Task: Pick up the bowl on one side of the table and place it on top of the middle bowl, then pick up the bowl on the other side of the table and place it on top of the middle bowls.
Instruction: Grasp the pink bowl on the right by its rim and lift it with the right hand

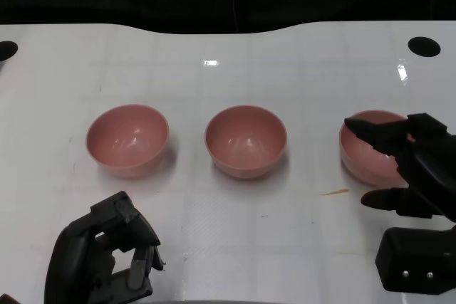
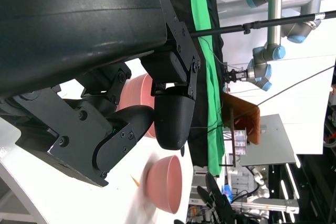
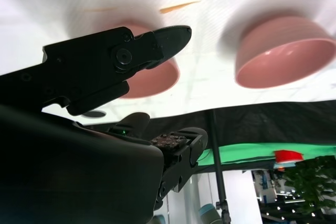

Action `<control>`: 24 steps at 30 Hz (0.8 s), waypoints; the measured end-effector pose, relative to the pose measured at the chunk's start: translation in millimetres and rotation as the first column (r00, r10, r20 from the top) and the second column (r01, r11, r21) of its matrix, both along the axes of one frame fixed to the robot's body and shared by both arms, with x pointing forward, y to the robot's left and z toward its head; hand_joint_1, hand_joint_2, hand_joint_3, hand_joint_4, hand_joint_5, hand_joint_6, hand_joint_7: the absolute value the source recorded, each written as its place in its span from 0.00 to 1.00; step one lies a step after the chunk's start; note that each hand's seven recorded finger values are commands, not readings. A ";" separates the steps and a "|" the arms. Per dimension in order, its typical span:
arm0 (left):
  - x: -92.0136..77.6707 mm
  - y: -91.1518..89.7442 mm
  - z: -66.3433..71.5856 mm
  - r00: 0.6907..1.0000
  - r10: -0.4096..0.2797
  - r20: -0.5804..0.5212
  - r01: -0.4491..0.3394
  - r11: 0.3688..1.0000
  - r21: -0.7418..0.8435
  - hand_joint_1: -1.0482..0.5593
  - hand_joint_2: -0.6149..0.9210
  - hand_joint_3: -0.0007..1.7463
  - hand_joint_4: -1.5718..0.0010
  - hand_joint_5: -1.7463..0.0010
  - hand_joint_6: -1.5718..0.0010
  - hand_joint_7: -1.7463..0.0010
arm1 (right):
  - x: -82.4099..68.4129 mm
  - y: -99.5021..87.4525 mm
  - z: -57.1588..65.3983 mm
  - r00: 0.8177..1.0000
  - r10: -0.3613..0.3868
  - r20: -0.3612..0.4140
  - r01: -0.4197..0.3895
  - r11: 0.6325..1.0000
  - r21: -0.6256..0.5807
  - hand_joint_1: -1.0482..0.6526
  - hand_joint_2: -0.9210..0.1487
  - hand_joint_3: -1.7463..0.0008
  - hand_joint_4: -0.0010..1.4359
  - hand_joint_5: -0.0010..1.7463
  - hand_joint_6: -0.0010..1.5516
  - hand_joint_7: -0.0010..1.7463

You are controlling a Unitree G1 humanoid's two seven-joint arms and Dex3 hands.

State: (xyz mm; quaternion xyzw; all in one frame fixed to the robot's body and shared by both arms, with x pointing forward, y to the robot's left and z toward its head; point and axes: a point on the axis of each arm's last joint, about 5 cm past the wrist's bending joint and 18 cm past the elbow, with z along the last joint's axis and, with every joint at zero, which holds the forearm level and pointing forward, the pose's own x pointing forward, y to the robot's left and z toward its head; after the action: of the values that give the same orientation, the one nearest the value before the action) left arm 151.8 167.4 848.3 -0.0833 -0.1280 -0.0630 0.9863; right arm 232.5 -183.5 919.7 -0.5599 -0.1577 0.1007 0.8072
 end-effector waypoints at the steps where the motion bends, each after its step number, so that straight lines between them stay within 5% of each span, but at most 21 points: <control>1: 0.0 0.0 0.0 1.000 0.000 0.000 0.000 1.000 0.000 0.59 0.69 0.74 0.45 0.03 0.46 0.18 | 1.8 0.9 0.5 1.000 -0.006 0.002 0.006 1.000 -0.019 0.22 0.02 1.00 0.00 0.36 0.16 0.01; 8: -2.1 0.2 1.0 1.000 -0.005 0.007 0.005 1.000 -0.006 0.60 0.70 0.74 0.46 0.03 0.47 0.18 | 13.5 11.0 -0.4 0.997 -0.062 -0.038 0.055 0.984 -0.168 0.24 0.03 1.00 0.02 0.36 0.17 0.01; 24: -3.1 -2.0 2.4 1.000 -0.010 0.024 0.010 1.000 -0.008 0.61 0.71 0.73 0.46 0.03 0.47 0.18 | 38.3 18.5 -23.4 0.967 -0.159 -0.198 0.089 0.943 -0.321 0.28 0.02 1.00 0.22 0.12 0.21 0.00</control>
State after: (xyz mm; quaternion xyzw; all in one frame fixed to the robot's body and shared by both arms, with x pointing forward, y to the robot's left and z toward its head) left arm 148.7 165.4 850.7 -0.0875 -0.1395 -0.0685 0.9840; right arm 270.7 -165.0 896.3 -0.6737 -0.0136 0.1345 0.7266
